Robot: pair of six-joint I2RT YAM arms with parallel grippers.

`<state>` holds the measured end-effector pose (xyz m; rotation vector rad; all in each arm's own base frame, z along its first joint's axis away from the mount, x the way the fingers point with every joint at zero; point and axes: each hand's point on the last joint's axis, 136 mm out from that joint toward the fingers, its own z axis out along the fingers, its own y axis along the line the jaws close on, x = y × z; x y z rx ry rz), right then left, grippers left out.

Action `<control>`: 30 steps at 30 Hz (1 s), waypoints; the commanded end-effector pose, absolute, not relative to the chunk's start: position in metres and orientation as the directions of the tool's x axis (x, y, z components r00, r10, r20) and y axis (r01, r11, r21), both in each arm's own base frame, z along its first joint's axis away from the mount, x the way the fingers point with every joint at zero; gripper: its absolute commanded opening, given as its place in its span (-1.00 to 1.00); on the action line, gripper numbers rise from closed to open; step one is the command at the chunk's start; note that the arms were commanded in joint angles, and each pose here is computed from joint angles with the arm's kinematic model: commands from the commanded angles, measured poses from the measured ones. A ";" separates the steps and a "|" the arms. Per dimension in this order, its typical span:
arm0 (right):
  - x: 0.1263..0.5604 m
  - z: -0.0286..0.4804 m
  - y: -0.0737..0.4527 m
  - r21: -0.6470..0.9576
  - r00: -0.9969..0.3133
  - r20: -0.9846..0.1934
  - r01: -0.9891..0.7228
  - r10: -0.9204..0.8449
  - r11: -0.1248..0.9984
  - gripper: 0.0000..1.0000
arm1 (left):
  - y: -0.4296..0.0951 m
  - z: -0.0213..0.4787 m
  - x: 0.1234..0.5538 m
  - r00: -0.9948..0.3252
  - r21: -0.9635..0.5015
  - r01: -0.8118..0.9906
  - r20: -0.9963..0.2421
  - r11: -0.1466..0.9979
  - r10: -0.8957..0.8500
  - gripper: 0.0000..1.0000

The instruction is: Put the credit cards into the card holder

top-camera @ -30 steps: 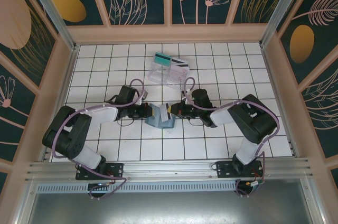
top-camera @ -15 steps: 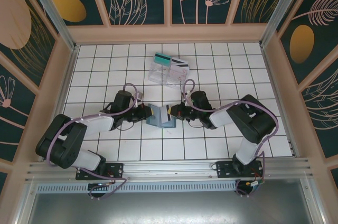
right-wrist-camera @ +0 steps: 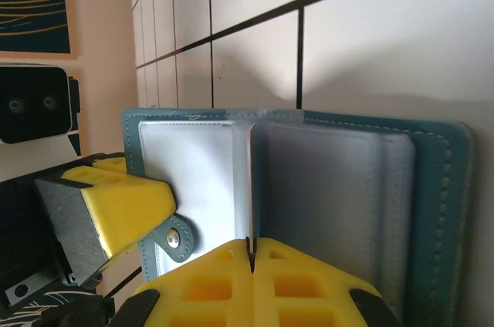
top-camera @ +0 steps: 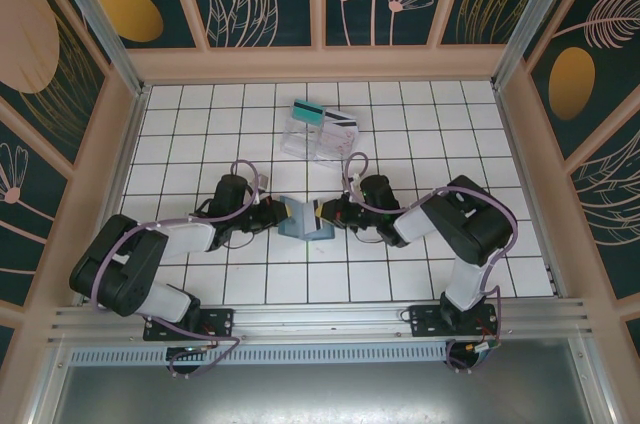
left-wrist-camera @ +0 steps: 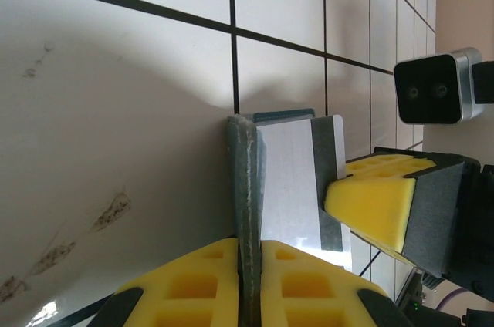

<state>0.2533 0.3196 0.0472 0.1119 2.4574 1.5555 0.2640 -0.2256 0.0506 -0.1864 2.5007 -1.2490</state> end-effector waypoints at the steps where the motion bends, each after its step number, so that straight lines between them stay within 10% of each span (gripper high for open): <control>1: 0.251 0.066 0.320 0.908 -0.960 -0.202 -0.110 0.194 0.405 -1.00 | -0.225 0.045 0.261 -0.937 -0.803 0.023 -0.225 0.595 -0.268 -1.00; 30: 0.250 0.045 0.322 0.890 -0.961 -0.205 -0.104 0.186 0.444 -1.00 | -0.226 0.050 0.261 -0.927 -0.846 -0.007 -0.194 0.533 -0.321 -1.00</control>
